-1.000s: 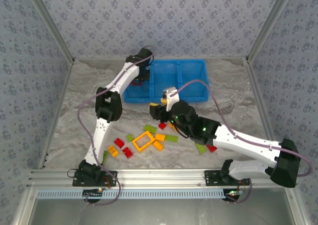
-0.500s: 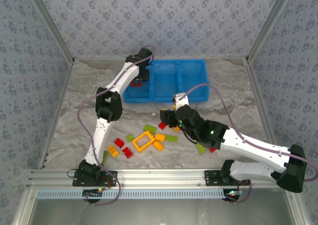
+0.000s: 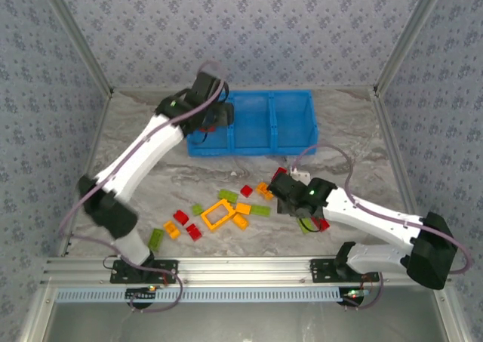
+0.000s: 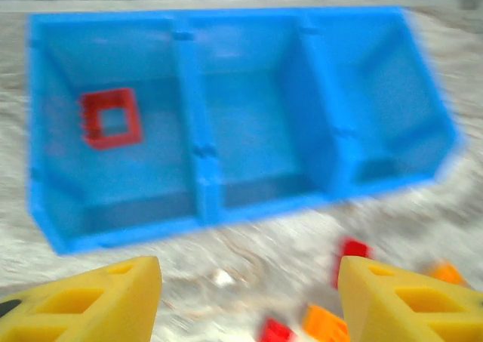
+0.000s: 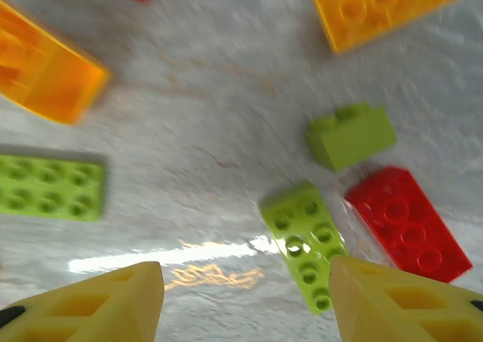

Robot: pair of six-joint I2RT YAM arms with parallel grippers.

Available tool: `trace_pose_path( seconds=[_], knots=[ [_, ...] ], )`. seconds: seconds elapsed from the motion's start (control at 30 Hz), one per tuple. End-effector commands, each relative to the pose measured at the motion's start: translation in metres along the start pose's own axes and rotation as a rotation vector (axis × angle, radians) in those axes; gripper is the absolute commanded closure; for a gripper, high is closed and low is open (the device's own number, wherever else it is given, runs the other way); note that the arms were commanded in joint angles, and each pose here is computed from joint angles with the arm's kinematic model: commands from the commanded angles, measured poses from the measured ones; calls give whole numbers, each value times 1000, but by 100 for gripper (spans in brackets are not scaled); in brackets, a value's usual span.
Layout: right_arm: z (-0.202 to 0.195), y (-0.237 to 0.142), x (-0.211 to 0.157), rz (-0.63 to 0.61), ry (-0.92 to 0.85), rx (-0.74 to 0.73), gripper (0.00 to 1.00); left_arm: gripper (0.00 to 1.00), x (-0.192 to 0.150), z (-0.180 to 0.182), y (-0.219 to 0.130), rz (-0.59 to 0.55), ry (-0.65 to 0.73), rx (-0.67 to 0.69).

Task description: Sort the legos into containers by color

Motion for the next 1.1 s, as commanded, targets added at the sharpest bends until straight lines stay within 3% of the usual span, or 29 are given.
trace_pose_path(
  seconds=[0.0, 0.17, 0.33, 0.7, 1.07],
  knots=[
    [-16, 15, -15, 71, 51, -74, 36, 35, -54, -34, 0, 61, -29, -169],
    [-23, 37, -20, 120, 54, -95, 36, 33, -117, -44, -40, 63, -82, -269],
    [-24, 48, -24, 148, 55, -108, 37, 33, -149, -36, -48, 88, -122, -264],
    [-43, 53, -26, 146, 46, -189, 37, 35, -147, -42, -49, 86, -108, -273],
    [-41, 43, -25, 146, 33, -164, 37, 35, -149, -43, -46, 95, -107, -273]
  ],
)
Point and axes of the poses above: each hand's point on the last joint's axis, 136 mm out from that joint toward the fingers, its own y axis out along the fingers, its own z axis along the line the jaws close on, x = y × z, the point moved 2 cm from there along -y, back along the fingers, and after that the axes turned 12 degrees about y, right-handed, at the moved point
